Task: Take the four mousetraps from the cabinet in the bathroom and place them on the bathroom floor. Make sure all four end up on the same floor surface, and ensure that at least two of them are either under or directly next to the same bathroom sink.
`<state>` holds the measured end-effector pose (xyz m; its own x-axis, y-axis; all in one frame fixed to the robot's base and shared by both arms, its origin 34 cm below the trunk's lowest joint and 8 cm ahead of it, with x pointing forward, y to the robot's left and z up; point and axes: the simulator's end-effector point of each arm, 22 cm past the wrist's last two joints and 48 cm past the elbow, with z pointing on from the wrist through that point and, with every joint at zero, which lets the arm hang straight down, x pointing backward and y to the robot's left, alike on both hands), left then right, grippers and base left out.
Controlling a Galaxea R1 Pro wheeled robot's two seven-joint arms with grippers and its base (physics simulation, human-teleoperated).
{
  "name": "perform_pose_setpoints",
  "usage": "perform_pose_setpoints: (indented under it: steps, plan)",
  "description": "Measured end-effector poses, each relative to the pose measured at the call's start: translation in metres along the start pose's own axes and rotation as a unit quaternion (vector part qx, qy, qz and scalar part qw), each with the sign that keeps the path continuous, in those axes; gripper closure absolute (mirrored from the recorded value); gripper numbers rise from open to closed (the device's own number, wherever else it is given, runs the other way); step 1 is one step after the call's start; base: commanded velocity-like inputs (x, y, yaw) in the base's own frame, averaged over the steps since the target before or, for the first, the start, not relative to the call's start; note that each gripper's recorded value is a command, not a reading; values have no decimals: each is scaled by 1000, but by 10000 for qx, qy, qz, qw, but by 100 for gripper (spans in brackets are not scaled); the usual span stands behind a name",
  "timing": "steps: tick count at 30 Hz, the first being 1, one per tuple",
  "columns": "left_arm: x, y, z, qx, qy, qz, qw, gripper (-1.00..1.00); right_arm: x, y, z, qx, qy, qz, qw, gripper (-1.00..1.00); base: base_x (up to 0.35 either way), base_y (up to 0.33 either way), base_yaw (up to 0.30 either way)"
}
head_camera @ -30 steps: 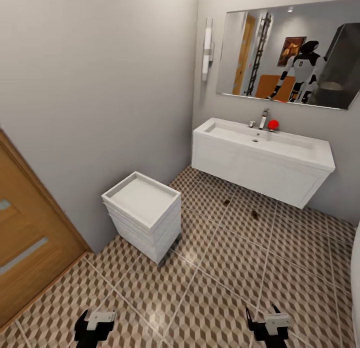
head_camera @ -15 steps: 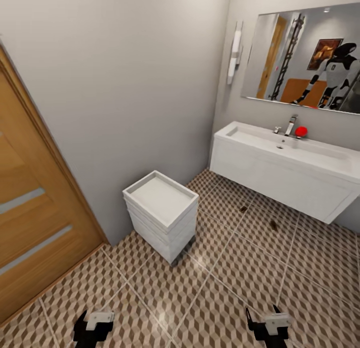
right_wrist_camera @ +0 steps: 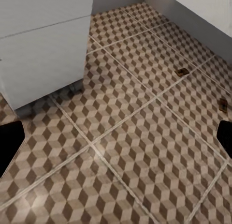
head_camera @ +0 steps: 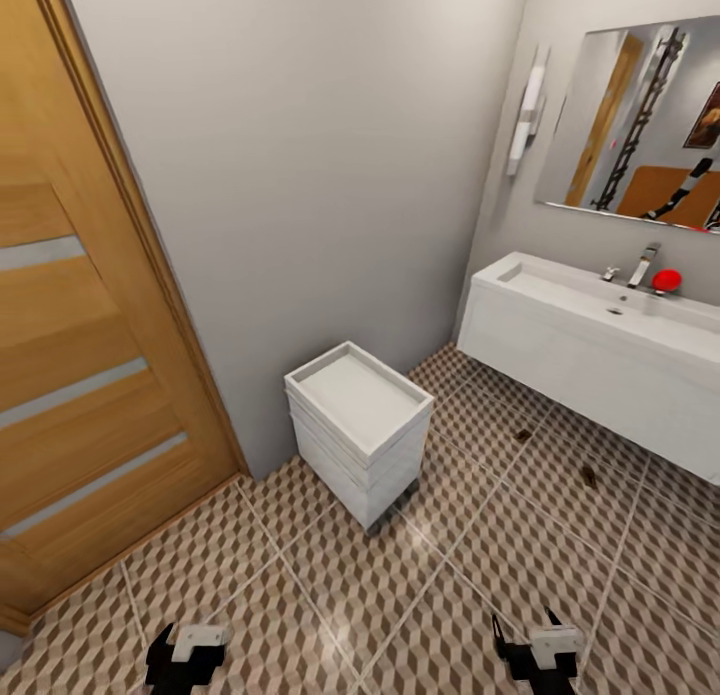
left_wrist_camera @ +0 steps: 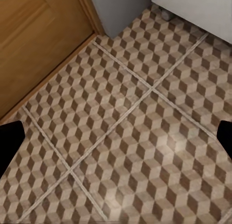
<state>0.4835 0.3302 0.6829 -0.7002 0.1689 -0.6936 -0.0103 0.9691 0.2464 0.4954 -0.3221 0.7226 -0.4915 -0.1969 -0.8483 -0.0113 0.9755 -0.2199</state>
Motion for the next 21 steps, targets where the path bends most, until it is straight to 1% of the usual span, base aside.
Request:
perform_pose_setpoints:
  steps: [21]
  plan:
    - [-7,1,0,-10,-72,-14,10000,-100,-6,-2,1,19,-61,7,10000,-100,0,0,267]
